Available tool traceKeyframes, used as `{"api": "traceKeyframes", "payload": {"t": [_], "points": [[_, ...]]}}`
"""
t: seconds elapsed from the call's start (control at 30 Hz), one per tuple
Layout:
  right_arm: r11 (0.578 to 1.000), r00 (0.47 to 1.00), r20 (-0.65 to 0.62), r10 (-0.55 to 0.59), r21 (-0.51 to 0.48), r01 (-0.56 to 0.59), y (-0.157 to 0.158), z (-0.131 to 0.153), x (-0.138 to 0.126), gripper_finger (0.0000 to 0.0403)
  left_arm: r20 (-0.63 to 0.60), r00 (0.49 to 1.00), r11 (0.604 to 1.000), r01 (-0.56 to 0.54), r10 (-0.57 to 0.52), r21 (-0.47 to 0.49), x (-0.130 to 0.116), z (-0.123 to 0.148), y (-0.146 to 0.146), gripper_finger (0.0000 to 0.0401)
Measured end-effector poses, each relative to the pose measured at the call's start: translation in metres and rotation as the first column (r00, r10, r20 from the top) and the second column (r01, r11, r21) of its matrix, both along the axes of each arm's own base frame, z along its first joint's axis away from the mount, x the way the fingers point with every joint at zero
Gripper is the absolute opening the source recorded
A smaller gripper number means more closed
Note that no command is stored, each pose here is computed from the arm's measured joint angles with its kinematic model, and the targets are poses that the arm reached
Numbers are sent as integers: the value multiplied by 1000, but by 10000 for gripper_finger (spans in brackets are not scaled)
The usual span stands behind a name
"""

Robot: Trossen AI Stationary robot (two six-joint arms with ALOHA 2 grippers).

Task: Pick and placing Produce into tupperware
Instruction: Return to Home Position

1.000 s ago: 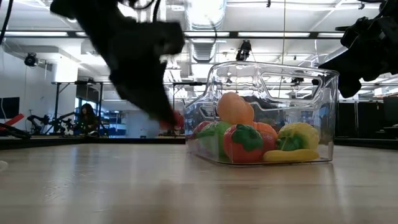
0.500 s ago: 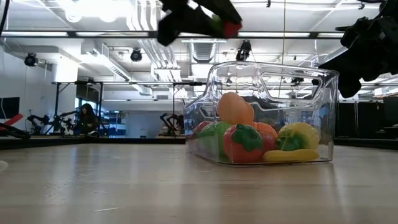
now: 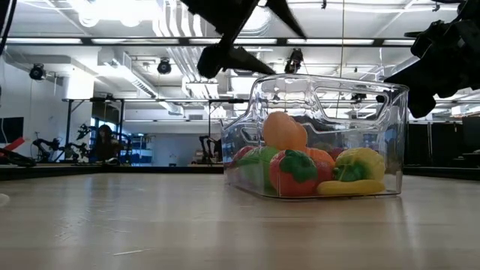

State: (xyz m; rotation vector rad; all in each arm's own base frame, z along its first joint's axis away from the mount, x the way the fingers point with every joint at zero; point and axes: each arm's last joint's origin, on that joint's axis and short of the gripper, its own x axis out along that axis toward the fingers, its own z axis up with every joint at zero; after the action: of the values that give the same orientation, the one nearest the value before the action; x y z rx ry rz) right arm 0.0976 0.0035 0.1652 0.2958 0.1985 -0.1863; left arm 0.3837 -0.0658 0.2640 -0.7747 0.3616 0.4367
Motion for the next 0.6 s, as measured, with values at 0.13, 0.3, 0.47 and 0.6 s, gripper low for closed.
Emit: {"api": "traceKeyframes", "payload": {"t": [0.13,0.3,0.47,0.6], "points": [[1000,1000,0,0,0,0,0,0,0,219,75,997,1000,0,1,-15,0,17,0,311],[1000,1000,-1,0,0,0,0,0,0,219,160,987,1000,19,-17,-12,-17,56,3,314],[1000,1000,0,0,0,0,0,0,0,219,161,974,986,151,-161,72,-48,83,-5,315],[1000,1000,0,0,0,0,0,0,0,219,179,955,963,204,-235,177,-72,99,-12,315]]}}
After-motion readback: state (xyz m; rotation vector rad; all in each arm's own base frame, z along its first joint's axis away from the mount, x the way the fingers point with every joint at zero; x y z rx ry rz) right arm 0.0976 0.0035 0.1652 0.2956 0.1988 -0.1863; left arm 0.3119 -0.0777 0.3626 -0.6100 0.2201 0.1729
